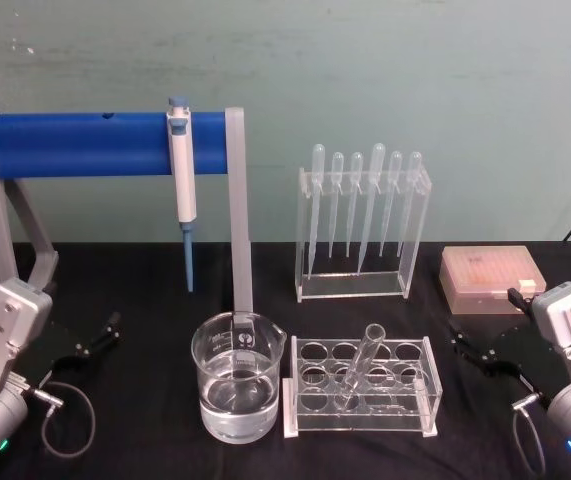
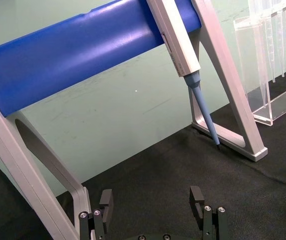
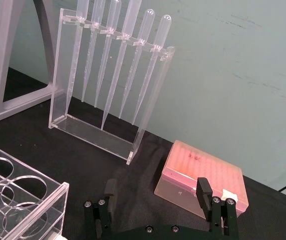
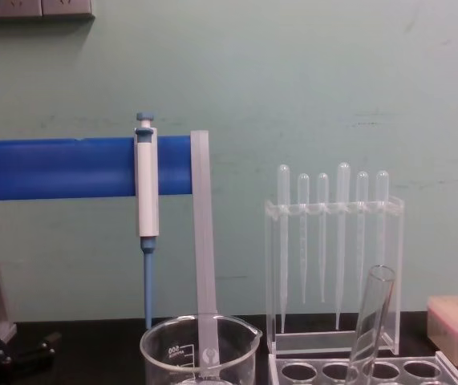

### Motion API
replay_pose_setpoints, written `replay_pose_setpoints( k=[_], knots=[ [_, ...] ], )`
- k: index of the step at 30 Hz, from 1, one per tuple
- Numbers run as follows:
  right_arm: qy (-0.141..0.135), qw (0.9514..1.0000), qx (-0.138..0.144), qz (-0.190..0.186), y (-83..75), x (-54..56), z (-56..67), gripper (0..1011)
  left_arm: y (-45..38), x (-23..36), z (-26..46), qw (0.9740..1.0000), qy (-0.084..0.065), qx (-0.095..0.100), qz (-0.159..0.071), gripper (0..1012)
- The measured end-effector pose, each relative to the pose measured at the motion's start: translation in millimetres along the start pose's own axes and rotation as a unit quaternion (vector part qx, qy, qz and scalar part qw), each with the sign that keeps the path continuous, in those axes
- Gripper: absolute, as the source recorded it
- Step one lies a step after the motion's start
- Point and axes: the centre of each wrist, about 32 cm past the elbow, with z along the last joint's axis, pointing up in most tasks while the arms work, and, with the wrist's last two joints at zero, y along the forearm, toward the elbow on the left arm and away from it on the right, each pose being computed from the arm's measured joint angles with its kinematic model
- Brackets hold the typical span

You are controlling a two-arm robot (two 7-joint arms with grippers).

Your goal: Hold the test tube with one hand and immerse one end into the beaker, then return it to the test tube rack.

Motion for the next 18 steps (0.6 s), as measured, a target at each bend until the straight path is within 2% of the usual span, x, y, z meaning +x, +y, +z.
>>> replay_pose_setpoints(
  k=[18],
  knots=[
    [0.000, 1.0000, 0.000, 0.000, 0.0, 0.0, 0.0, 1000, 0.0, 0.0, 0.0, 1.0000, 0.000, 0.000, 0.000, 1000]
  ],
)
